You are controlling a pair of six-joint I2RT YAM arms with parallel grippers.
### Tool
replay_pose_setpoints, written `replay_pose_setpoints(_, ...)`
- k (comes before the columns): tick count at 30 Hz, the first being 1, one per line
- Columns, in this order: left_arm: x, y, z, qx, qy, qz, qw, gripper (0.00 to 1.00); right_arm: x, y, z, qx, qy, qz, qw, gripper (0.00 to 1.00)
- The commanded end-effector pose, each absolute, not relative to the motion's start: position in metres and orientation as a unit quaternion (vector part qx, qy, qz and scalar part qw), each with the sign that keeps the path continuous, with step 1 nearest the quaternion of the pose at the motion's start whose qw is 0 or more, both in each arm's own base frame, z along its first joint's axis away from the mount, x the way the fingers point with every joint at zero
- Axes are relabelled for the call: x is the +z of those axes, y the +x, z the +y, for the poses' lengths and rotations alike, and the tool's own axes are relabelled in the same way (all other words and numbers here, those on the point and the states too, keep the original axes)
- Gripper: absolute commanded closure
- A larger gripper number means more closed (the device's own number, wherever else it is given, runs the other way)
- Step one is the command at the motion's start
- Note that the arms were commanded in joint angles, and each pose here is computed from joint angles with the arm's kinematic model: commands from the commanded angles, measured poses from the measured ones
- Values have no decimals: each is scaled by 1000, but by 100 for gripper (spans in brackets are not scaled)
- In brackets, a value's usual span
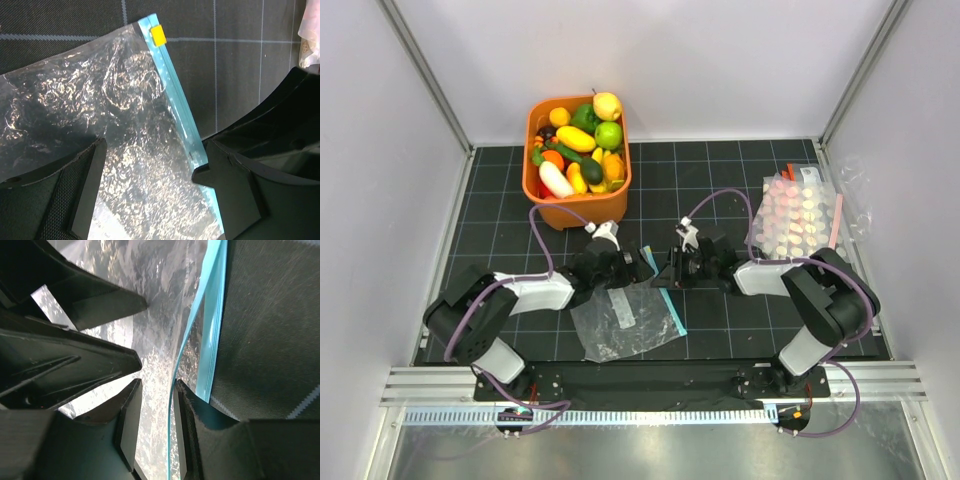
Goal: Place the food in the zip-top bag and seal the zipper
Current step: Pick up the zipper food storage bag at the center of the board.
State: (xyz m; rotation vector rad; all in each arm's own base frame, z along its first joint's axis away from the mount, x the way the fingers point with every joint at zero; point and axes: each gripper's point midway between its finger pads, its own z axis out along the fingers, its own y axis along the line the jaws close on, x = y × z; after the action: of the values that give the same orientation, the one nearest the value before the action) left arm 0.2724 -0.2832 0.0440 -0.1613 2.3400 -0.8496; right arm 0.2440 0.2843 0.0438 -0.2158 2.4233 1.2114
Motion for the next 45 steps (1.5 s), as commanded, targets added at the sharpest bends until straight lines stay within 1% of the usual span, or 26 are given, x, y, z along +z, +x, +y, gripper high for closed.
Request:
replay_pose_setpoints(1,42,281,-286,-317,-61,888,326,14,47,242,293,448,-89,863,215,62)
replay_pose_setpoints(4,47,282,-286,-320,-61,886,331,14,44,242,295,437,-92,869,215,64)
replay_pose_setpoints(7,52,284,-284,-314,-59,885,339,14,45,238,299,434,-102,868,217,71)
replay_pose_setpoints(8,62,288,-286,-320,-57,880,347,14,48,236,303,428,-111,868,227,79)
replay_pose_setpoints(10,67,287,-284,-311,-46,883,349,13,53,235,303,406,-131,871,244,90)
replay_pose_setpoints(11,77,289,-284,-312,-43,880,357,12,56,233,304,396,-141,871,254,98)
replay_pose_setpoints(12,89,295,-284,-308,-38,875,372,12,69,234,306,389,-148,865,280,99)
replay_pose_setpoints(14,95,294,-279,-293,-32,880,373,9,77,232,305,377,-158,862,300,99)
replay_pose_setpoints(15,112,298,-280,-299,-31,872,387,8,88,234,303,374,-158,855,323,99)
replay_pose_setpoints(16,115,296,-277,-292,-25,875,385,7,94,234,302,373,-156,852,332,99)
replay_pose_setpoints(18,139,297,-278,-305,-20,863,402,6,102,237,295,362,-150,848,357,99)
replay_pose_setpoints(19,142,294,-276,-304,-17,864,401,5,114,237,293,364,-149,840,374,99)
replay_pose_setpoints(21,153,292,-276,-313,-15,858,406,3,121,237,289,359,-150,835,390,99)
replay_pose_setpoints(22,159,289,-276,-320,-11,856,405,3,133,236,289,359,-152,826,408,99)
replay_pose_setpoints(29,176,277,-276,-337,0,852,401,2,160,227,278,290,-179,806,483,99)
replay_pose_setpoints(36,181,273,-276,-339,9,848,407,2,166,218,284,258,-204,797,506,99)
replay_pose_setpoints(45,197,259,-291,-354,50,829,431,2,163,218,288,255,-210,799,502,99)
